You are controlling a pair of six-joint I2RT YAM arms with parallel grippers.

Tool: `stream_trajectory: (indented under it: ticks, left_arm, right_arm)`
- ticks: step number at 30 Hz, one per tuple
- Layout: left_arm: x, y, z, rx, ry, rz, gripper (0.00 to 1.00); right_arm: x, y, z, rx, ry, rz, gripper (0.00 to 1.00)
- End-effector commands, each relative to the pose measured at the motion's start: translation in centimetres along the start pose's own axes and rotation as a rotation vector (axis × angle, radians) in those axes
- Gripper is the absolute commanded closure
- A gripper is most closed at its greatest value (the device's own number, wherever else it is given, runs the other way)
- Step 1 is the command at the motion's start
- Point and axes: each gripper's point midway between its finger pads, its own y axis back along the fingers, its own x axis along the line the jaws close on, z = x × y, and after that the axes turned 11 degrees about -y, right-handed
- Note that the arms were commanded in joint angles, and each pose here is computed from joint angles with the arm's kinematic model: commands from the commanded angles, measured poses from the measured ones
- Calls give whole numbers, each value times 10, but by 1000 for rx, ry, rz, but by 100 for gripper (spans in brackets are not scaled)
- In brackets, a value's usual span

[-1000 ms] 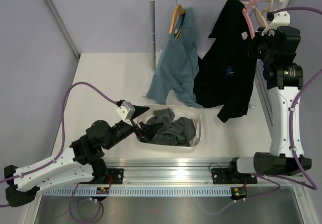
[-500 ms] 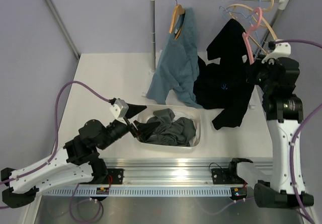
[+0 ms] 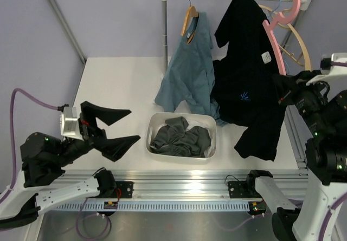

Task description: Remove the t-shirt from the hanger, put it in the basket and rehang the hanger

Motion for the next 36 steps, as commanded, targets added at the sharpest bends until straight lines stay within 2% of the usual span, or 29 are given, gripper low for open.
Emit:
stream_trajectory:
  ticks: [1,7,15,21,24,29,32,36]
  left_arm:
    - [-8,21,2,29,-29,-49,1]
    - [0,48,15,-23,-48,-3,1]
    - [-3,51,15,9,-55,-25,1]
    - [-13,61,19,13,-60,-79,1]
    - [-13,71,30,-18,-71,-83,1]
    - [-11,83,47,-71,-85,-68,1]
    - [-9,85,53,-81,-89,-55,1]
    - [-7,75,54,-64,-123,-56,1]
  right_arm:
    - [64,71,59,-224,74,213,100]
    - [77,119,74,-301,120,211,100]
    - [108,145,54,-242,91,381,100]
    - [179,201,23,-94,150,858,100]
    - [192,225,13,-56,160,959,100]
    - [183,221,-12,7,157,956,100]
    - [151,183,-45,107,115,827,100]
    - [116,153,-86,191,11,676,100]
